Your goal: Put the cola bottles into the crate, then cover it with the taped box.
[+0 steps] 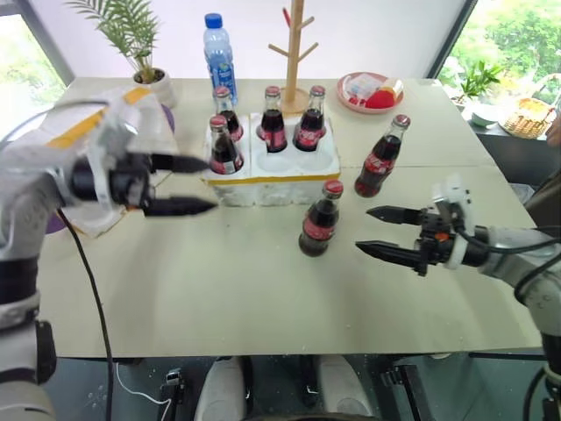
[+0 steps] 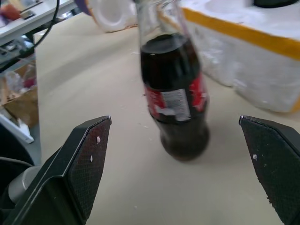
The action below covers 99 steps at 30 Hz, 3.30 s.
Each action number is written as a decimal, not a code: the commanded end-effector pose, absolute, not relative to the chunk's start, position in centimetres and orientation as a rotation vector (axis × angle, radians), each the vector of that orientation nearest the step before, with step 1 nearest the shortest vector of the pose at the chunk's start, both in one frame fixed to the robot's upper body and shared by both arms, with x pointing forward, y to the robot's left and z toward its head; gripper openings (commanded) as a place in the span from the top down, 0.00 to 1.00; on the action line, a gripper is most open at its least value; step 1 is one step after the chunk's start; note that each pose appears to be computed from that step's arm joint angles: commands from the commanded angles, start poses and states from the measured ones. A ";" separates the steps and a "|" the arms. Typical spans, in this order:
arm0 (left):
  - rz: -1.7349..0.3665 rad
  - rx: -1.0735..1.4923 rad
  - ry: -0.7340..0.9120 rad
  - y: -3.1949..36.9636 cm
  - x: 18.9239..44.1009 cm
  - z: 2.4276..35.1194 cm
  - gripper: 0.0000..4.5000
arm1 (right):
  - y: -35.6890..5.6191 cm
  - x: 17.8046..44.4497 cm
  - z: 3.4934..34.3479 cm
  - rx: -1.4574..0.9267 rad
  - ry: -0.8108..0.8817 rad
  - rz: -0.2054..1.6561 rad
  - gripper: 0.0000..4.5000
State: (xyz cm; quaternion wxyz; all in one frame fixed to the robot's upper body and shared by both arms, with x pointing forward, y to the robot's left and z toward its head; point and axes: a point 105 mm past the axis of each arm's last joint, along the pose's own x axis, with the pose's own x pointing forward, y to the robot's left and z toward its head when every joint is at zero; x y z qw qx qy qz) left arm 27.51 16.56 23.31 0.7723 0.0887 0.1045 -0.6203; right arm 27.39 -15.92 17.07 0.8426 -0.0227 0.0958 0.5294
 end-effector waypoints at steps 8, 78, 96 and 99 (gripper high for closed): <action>-1.293 0.254 0.144 15.0 27.2 23.4 0.01 | -11.3 30.3 15.2 -0.053 0.162 1.170 0.00; -1.088 0.119 -0.028 14.2 31.0 24.0 0.00 | -21.4 37.4 18.8 -0.050 0.079 0.270 0.01; -1.016 0.130 -0.033 15.7 30.3 24.1 0.00 | -19.2 42.9 24.0 -0.064 -0.164 0.361 0.37; -1.000 0.124 -0.028 16.0 30.0 23.7 0.00 | -18.3 42.0 28.3 -0.071 -0.278 0.432 0.37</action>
